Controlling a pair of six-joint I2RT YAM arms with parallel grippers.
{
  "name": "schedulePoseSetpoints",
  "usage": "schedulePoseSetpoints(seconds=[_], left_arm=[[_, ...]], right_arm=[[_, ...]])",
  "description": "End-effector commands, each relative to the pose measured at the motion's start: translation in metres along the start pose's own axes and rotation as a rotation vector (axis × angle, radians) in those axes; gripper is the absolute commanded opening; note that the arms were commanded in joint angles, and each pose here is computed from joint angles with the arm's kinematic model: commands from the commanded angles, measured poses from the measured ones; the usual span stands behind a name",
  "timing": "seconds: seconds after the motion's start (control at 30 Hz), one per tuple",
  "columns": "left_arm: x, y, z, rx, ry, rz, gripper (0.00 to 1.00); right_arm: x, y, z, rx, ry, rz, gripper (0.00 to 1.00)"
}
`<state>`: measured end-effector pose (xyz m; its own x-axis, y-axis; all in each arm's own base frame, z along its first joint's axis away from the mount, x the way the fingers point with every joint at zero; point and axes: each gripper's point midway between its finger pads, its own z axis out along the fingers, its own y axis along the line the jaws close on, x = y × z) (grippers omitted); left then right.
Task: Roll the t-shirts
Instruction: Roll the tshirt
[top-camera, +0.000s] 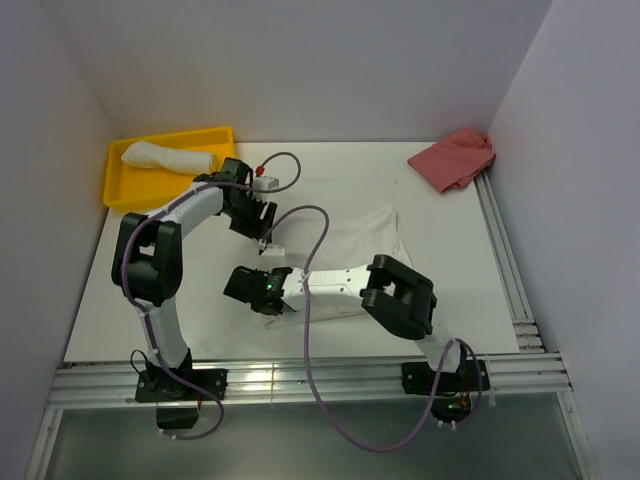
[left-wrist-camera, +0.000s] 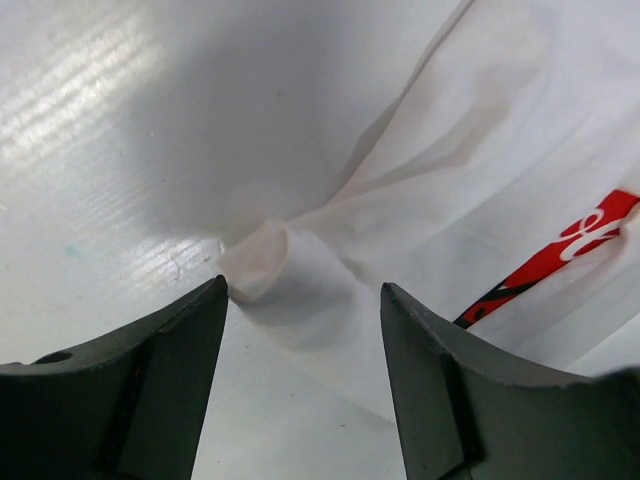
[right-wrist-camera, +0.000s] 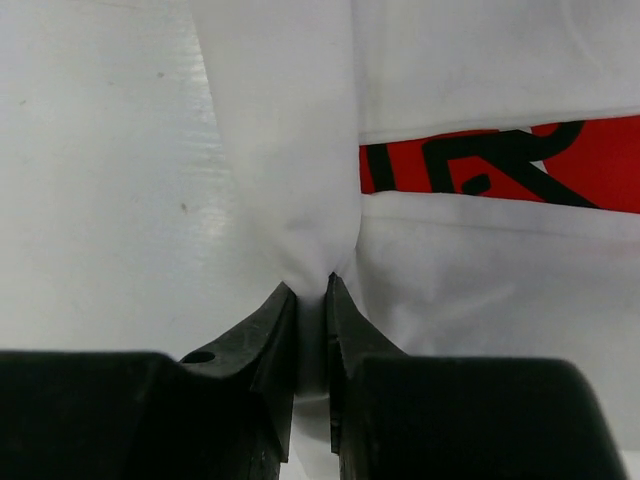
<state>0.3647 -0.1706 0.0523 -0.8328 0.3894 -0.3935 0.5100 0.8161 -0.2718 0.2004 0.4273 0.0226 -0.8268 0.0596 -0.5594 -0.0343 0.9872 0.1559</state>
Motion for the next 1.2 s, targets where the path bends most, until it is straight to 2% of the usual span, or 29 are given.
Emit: schedulePoseSetpoints(seconds=[0.0, 0.13, 0.17, 0.2, 0.27, 0.53, 0.73, 0.9, 1.13, 1.17], left_arm=[[-0.023, -0.013, -0.011, 0.053, -0.048, 0.018, 0.69], [-0.032, -0.017, -0.023, 0.059, -0.080, 0.025, 0.70], [-0.032, -0.017, -0.027, 0.060, -0.085, 0.026, 0.70], [-0.033, -0.019, -0.032, 0.069, -0.095, 0.027, 0.70], [-0.031, -0.019, -0.036, 0.075, -0.100, 0.024, 0.70], [-0.007, -0.012, -0.051, 0.098, -0.128, -0.019, 0.70], [0.012, -0.001, -0.045, 0.085, -0.122, -0.057, 0.70], [0.028, 0.008, -0.026, 0.065, -0.083, -0.093, 0.66], [0.029, 0.021, -0.008, 0.032, -0.062, -0.118, 0.58], [0.030, 0.022, -0.004, 0.032, -0.051, -0.122, 0.53]], right_arm=[[0.025, 0.015, -0.006, -0.159, 0.105, 0.049, 0.12], [0.038, 0.014, -0.010, -0.279, 0.157, 0.148, 0.08], [0.027, 0.028, -0.019, -0.359, 0.134, 0.196, 0.08], [0.036, 0.017, -0.016, -0.362, 0.152, 0.222, 0.08], [0.024, 0.031, -0.028, -0.474, 0.129, 0.295, 0.08], [0.028, 0.010, -0.020, -0.537, 0.169, 0.498, 0.05], [0.025, 0.020, -0.012, -0.615, 0.193, 0.602, 0.05], [0.024, 0.025, -0.008, -0.680, 0.196, 0.697, 0.05], [0.016, 0.016, -0.002, -0.744, 0.155, 0.804, 0.05], [0.016, 0.015, 0.000, -0.742, 0.148, 0.807, 0.06]])
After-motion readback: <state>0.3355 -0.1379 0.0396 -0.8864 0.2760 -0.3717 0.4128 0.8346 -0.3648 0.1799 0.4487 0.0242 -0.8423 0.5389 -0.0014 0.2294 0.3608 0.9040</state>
